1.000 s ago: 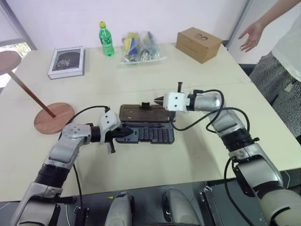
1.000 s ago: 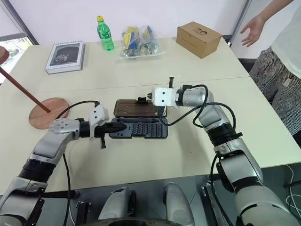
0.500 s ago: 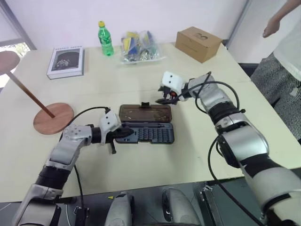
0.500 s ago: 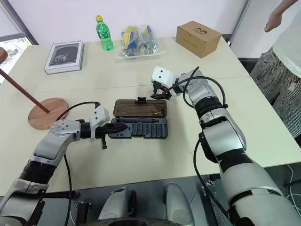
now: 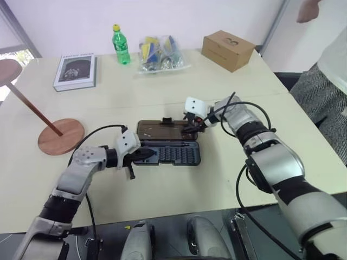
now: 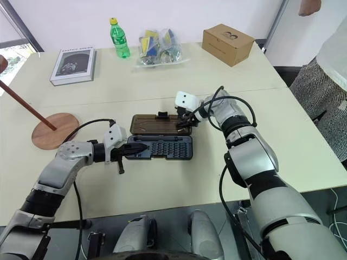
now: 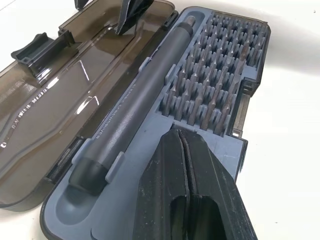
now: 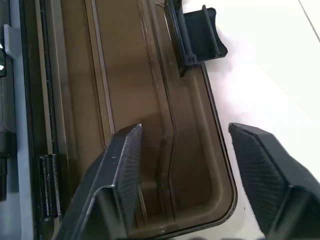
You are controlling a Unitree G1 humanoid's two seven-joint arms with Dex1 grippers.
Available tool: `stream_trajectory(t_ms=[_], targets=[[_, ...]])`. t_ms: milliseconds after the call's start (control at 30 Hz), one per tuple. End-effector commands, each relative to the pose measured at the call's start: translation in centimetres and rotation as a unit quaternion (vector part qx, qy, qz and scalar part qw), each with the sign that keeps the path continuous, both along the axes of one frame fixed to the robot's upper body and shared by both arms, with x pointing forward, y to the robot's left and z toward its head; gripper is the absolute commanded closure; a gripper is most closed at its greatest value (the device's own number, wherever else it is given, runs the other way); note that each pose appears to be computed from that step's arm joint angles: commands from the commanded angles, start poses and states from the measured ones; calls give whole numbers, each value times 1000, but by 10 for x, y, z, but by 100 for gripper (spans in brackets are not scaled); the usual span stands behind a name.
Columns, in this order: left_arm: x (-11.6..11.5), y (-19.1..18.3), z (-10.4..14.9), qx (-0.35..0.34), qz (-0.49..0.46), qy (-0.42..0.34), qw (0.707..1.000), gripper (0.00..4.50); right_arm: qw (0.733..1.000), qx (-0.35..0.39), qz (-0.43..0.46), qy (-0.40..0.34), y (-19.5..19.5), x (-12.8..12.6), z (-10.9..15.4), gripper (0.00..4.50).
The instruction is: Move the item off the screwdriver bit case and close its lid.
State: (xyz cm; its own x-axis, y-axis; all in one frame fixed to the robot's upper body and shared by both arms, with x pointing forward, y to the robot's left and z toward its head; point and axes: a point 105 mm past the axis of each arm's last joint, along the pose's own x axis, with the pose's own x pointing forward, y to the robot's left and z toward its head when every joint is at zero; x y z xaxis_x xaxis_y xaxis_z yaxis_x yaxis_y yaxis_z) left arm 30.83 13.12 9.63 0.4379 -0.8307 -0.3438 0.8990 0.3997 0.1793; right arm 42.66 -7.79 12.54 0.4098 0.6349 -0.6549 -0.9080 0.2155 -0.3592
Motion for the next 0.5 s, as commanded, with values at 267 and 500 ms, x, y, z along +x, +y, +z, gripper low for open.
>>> stream_trajectory(t_ms=[267,500], targets=[[-1,0,8,-7,7,-21,1000,450,1000,-21,5,-15,-3,3,6,446],[0,0,9,-8,10,-23,1000,450,999,-31,33,-30,2,0,6,446]])
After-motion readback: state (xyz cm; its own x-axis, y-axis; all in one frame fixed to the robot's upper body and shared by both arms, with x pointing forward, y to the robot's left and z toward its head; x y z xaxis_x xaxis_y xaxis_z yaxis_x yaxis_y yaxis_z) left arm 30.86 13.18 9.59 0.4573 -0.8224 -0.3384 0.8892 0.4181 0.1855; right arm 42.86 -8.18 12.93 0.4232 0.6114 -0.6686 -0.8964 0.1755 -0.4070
